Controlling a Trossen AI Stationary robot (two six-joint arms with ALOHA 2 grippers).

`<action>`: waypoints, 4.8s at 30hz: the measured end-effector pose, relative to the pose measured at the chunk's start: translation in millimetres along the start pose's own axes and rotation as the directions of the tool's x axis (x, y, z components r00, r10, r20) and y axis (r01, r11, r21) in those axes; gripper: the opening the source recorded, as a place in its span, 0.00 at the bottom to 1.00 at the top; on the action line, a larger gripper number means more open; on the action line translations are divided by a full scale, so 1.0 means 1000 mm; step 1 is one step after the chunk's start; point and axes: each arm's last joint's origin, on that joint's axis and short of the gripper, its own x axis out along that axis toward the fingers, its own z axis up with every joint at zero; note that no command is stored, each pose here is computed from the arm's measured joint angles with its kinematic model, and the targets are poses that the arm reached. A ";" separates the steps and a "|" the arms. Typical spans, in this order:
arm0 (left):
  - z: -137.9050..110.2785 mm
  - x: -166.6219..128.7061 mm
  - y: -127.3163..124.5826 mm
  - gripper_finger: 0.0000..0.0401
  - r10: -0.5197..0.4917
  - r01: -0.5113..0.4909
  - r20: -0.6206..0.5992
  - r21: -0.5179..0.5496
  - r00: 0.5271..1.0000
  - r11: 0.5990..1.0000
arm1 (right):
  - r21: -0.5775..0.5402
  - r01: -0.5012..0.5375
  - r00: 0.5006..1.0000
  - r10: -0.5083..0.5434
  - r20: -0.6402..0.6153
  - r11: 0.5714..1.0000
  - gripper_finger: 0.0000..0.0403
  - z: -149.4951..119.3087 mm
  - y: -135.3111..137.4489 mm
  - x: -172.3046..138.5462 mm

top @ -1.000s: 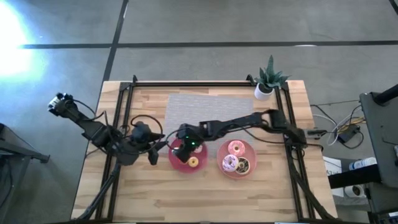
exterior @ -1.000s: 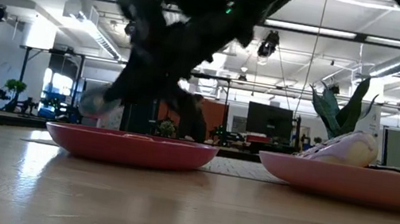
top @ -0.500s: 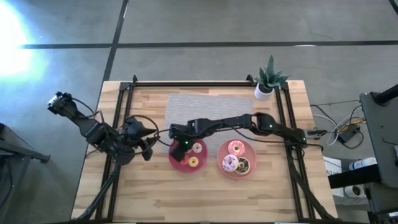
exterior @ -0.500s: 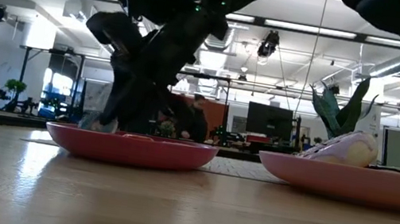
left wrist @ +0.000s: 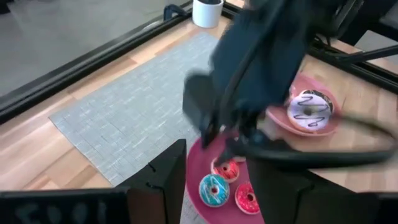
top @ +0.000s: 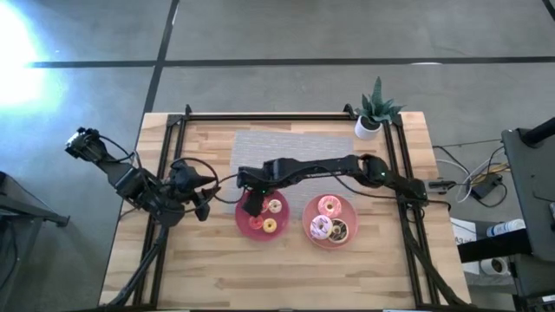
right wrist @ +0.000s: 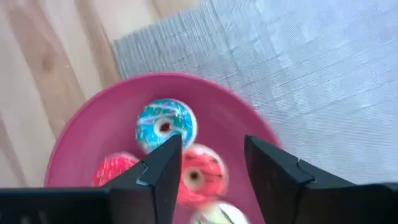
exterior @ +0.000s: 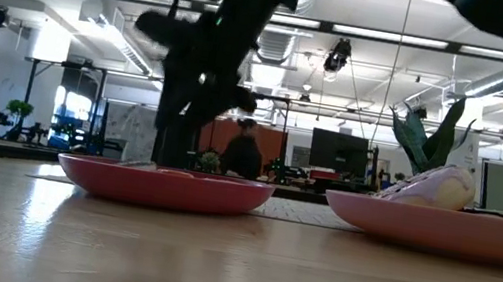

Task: Pick & Place donuts
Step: Return to Home Position

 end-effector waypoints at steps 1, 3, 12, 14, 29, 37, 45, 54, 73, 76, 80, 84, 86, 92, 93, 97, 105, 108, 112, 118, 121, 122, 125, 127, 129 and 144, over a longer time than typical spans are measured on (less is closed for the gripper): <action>0.000 0.000 0.000 0.35 -0.003 0.003 -0.006 -0.001 1.000 1.000 | -0.034 0.018 1.000 -0.018 0.016 0.999 0.41 0.001 0.001 -0.010; -0.001 0.001 -0.001 0.35 -0.007 0.007 -0.015 -0.001 1.000 1.000 | -0.094 0.032 0.999 -0.029 0.032 0.995 0.43 0.000 0.003 -0.026; -0.001 0.001 -0.001 0.35 -0.024 0.023 -0.038 -0.021 0.999 1.000 | -0.337 0.003 0.998 0.017 0.055 0.942 0.39 -0.041 0.009 -0.090; -0.001 0.001 -0.002 0.35 -0.022 0.021 -0.037 -0.022 0.999 1.000 | -0.343 -0.005 0.997 0.030 0.070 0.939 0.37 -0.062 0.002 -0.099; 0.001 0.001 -0.002 0.35 0.015 -0.013 0.042 -0.035 0.999 0.999 | 0.137 -0.064 0.908 0.001 0.418 0.988 0.26 -0.198 -0.084 -0.231; 0.016 0.002 -0.018 0.35 -0.182 0.175 0.130 0.061 0.975 0.983 | -0.201 -0.352 0.611 0.387 0.690 0.914 0.24 -0.231 -0.098 -0.235; -0.013 0.016 -0.004 0.35 -0.394 0.396 0.219 0.037 0.893 0.918 | -0.282 -0.483 0.450 0.511 0.733 0.829 0.23 -0.276 -0.126 -0.194; -0.069 0.031 0.038 0.35 -0.533 0.564 0.283 -0.035 0.798 0.825 | -0.275 -0.511 0.420 0.516 0.746 0.814 0.25 -0.309 -0.153 -0.185; -0.129 0.050 0.094 0.35 -0.419 0.537 0.433 -0.197 0.798 0.820 | -0.251 -0.487 0.435 0.482 0.760 0.836 0.20 -0.337 -0.177 -0.176; -0.131 0.052 0.094 0.35 -0.415 0.517 0.405 -0.184 0.815 0.836 | -0.250 -0.486 0.439 0.481 0.759 0.838 0.20 -0.338 -0.178 -0.174; -0.131 0.052 0.094 0.35 -0.410 0.508 0.399 -0.180 0.820 0.842 | -0.250 -0.484 0.443 0.481 0.757 0.839 0.21 -0.340 -0.178 -0.168; -0.129 0.053 0.097 0.35 -0.391 0.511 0.435 -0.204 0.811 0.835 | -0.266 -0.503 0.391 0.491 0.778 0.822 0.22 -0.341 -0.178 -0.155; -0.126 0.054 0.100 0.35 -0.356 0.495 0.462 -0.224 0.813 0.840 | -0.262 -0.504 0.385 0.486 0.784 0.823 0.22 -0.340 -0.179 -0.154; -0.116 0.064 0.114 0.35 -0.156 0.355 0.529 -0.298 0.834 0.886 | -0.235 -0.491 0.383 0.450 0.807 0.839 0.19 -0.338 -0.182 -0.154; -0.115 0.066 0.117 0.35 -0.115 0.326 0.539 -0.314 0.834 0.892 | -0.231 -0.488 0.385 0.445 0.808 0.842 0.19 -0.338 -0.182 -0.154; -0.109 0.071 0.129 0.35 0.043 0.215 0.570 -0.377 0.821 0.901 | -0.226 -0.485 0.388 0.440 0.810 0.845 0.18 -0.338 -0.182 -0.153; -0.105 0.074 0.139 0.35 0.154 0.136 0.582 -0.423 0.798 0.896 | -0.218 -0.476 0.413 0.436 0.800 0.852 0.20 -0.337 -0.182 -0.151; -0.105 0.074 0.140 0.35 0.164 0.128 0.582 -0.427 0.797 0.895 | -0.217 -0.476 0.414 0.435 0.800 0.852 0.21 -0.337 -0.182 -0.150; -0.104 0.074 0.140 0.35 0.173 0.123 0.584 -0.432 0.793 0.893 | -0.217 -0.476 0.415 0.435 0.799 0.852 0.21 -0.337 -0.182 -0.150; -0.103 0.075 0.141 0.35 0.135 0.107 0.585 -0.359 0.800 0.927 | -0.216 -0.475 0.417 0.434 0.798 0.853 0.20 -0.337 -0.182 -0.150; -0.104 0.077 0.137 0.35 -0.065 0.175 0.555 -0.147 0.829 0.974 | -0.216 -0.475 0.417 0.434 0.798 0.853 0.19 -0.337 -0.182 -0.150; -0.106 0.077 0.134 0.35 -0.167 0.217 0.526 -0.035 0.834 0.975 | -0.216 -0.475 0.417 0.434 0.798 0.853 0.18 -0.337 -0.182 -0.150; -0.112 0.078 0.126 0.35 -0.483 0.383 0.376 0.312 0.790 0.869 | -0.216 -0.475 0.417 0.434 0.798 0.853 0.18 -0.337 -0.182 -0.150; -0.113 0.076 0.123 0.35 -0.580 0.417 0.337 0.445 0.742 0.792 | -0.216 -0.475 0.417 0.434 0.798 0.853 0.17 -0.337 -0.182 -0.150; -0.113 0.076 0.123 0.35 -0.554 0.391 0.346 0.439 0.757 0.809 | -0.216 -0.475 0.417 0.434 0.798 0.853 0.18 -0.337 -0.182 -0.150; -0.112 0.081 0.127 0.35 -0.405 0.324 0.383 0.260 0.830 0.910 | -0.215 -0.474 0.418 0.434 0.798 0.854 0.20 -0.337 -0.182 -0.150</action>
